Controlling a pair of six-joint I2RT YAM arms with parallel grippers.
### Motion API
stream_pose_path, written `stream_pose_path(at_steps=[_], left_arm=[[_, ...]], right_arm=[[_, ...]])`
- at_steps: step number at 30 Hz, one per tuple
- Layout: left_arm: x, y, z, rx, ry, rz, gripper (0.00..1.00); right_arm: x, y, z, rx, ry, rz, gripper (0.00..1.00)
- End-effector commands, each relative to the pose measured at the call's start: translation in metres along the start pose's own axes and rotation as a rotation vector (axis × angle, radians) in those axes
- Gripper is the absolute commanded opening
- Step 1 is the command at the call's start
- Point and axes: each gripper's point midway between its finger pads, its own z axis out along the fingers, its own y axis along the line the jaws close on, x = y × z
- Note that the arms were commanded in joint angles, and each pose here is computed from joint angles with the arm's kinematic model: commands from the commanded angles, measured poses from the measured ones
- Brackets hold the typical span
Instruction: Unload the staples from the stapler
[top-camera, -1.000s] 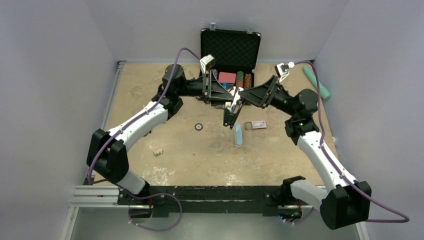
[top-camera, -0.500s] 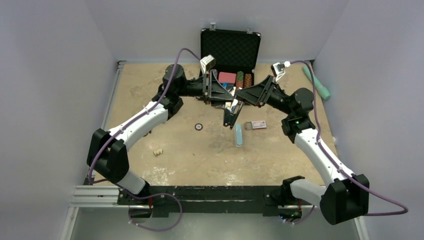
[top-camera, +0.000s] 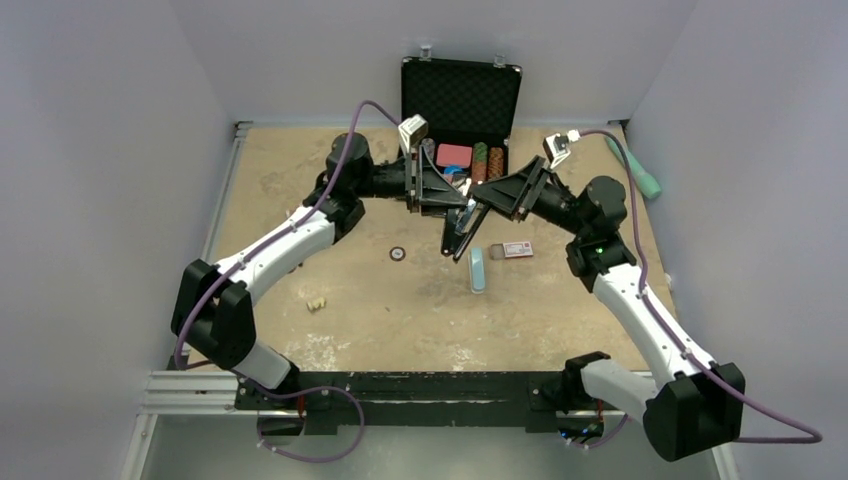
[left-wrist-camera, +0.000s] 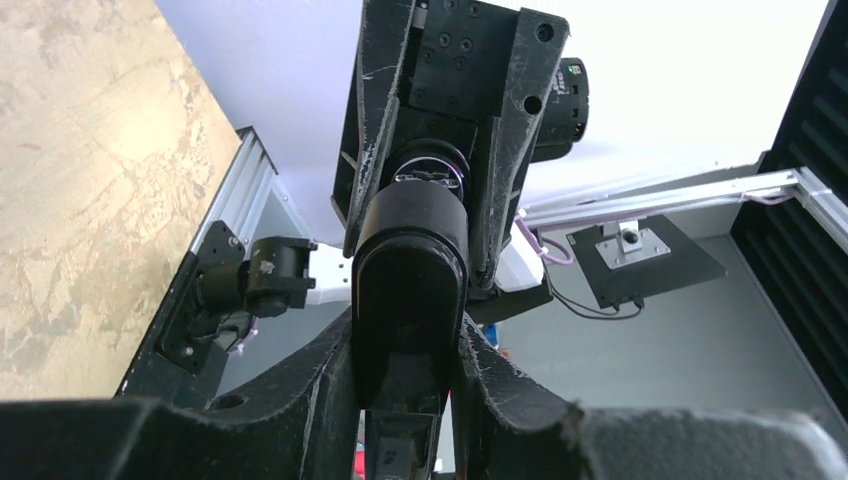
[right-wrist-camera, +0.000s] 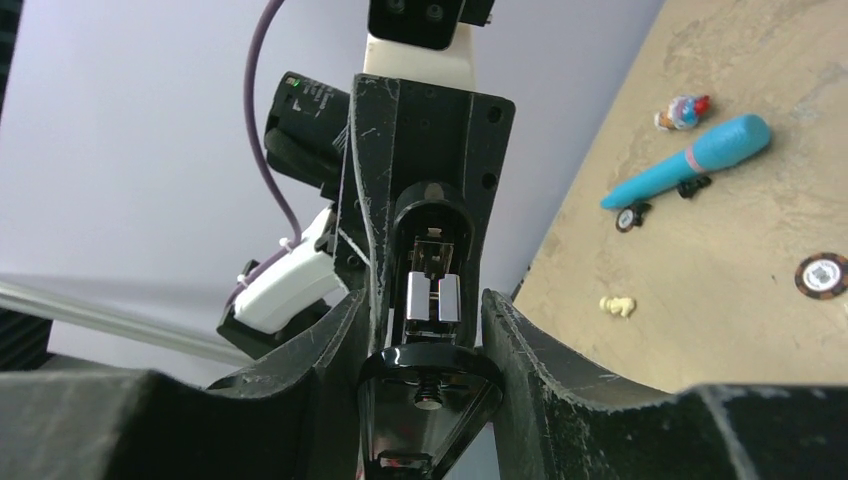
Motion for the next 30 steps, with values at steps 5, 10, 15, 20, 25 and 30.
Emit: stream_pose_path(at_steps=[5,10,15,20,25,30], left_arm=[[0.003,0.006,-0.011,0.023,-0.109,-0.095,0.00],[0.006,0.035,-0.020,0.046,-0.192,-0.220,0.00],[0.010,0.063,-0.026,0.025,-0.234,-0.318,0.00],[0.015,0.090,-0.037,-0.035,-0.280,-0.416,0.00],[0.033,0.122,-0.049,-0.201,-0.290,-0.476,0.00],[0.060,0.159,-0.066,-0.477,-0.268,-0.573,0.00]], right_arm=[[0.006,-0.051,-0.004,0.168,-0.032,0.056,0.00],[0.007,-0.068,-0.007,0.239,-0.056,0.096,0.00],[0.011,-0.090,-0.010,0.312,-0.062,0.143,0.00],[0.018,-0.118,-0.012,0.374,-0.065,0.199,0.00],[0.026,-0.144,-0.013,0.411,-0.068,0.250,0.00],[0.027,-0.167,-0.010,0.454,-0.061,0.269,0.00]])
